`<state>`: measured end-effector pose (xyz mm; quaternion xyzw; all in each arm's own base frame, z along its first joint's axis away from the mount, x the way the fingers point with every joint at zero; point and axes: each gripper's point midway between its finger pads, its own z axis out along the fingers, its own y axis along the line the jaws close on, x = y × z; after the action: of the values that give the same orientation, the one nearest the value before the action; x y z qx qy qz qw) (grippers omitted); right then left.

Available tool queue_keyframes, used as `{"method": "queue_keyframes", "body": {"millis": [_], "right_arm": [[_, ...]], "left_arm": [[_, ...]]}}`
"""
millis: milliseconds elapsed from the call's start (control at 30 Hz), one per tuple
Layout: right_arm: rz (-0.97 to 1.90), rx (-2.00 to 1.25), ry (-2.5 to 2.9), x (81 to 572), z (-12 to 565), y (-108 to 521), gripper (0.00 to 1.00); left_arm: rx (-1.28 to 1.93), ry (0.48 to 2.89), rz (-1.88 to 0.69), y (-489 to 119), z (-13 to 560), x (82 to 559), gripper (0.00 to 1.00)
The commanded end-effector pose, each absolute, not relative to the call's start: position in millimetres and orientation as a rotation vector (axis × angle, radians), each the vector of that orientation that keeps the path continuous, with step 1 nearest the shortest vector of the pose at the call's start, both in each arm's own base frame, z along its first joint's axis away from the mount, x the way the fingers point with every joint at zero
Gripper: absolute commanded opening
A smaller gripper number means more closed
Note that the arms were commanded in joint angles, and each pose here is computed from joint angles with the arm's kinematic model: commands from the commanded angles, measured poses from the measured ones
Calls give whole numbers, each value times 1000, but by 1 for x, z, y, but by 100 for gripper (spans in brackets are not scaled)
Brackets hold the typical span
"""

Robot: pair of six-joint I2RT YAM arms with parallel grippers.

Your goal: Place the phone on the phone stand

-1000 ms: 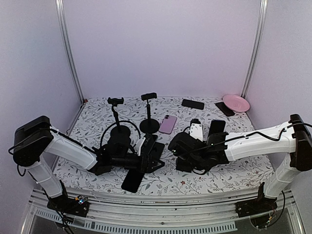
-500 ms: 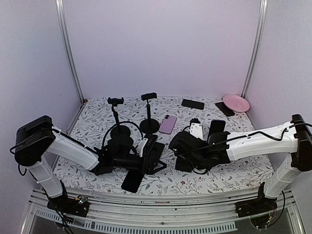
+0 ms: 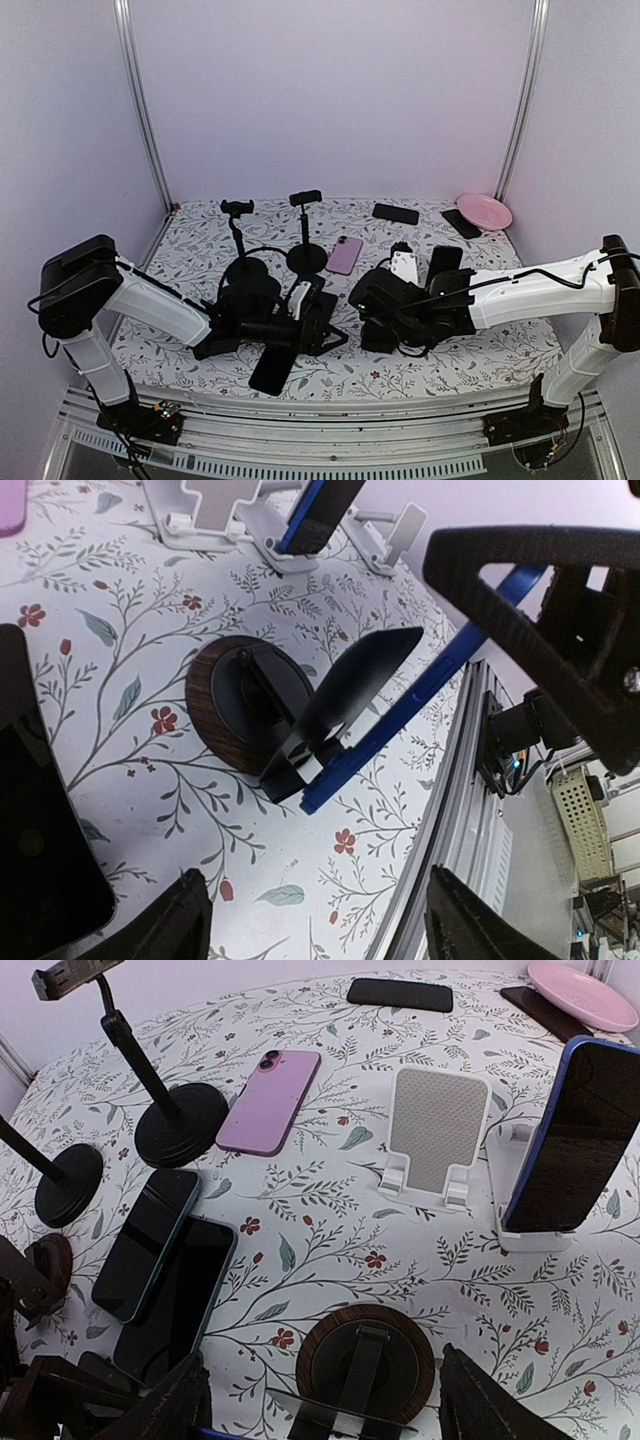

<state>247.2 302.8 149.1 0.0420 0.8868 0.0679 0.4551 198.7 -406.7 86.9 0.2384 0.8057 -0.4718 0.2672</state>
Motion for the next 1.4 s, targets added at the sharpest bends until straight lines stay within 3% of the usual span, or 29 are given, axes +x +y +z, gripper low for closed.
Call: {"method": "queue_keyframes", "body": {"millis": [0,267,1000,1367], "right_arm": [[170,117,2164,245,160,296,65],[164,123,2168,245,156,296,70],[132,230,2066,257,160,291,66],[127,245,2114,254,144,293,72]], "left_arm": [[690,2145,-1311,-420,92,192,71],[697,2149,-1318,-423,90,191,67],[712,2151,-1325,-427,91,190,62],[714,2151,-1328,-427,91,189,62]]}}
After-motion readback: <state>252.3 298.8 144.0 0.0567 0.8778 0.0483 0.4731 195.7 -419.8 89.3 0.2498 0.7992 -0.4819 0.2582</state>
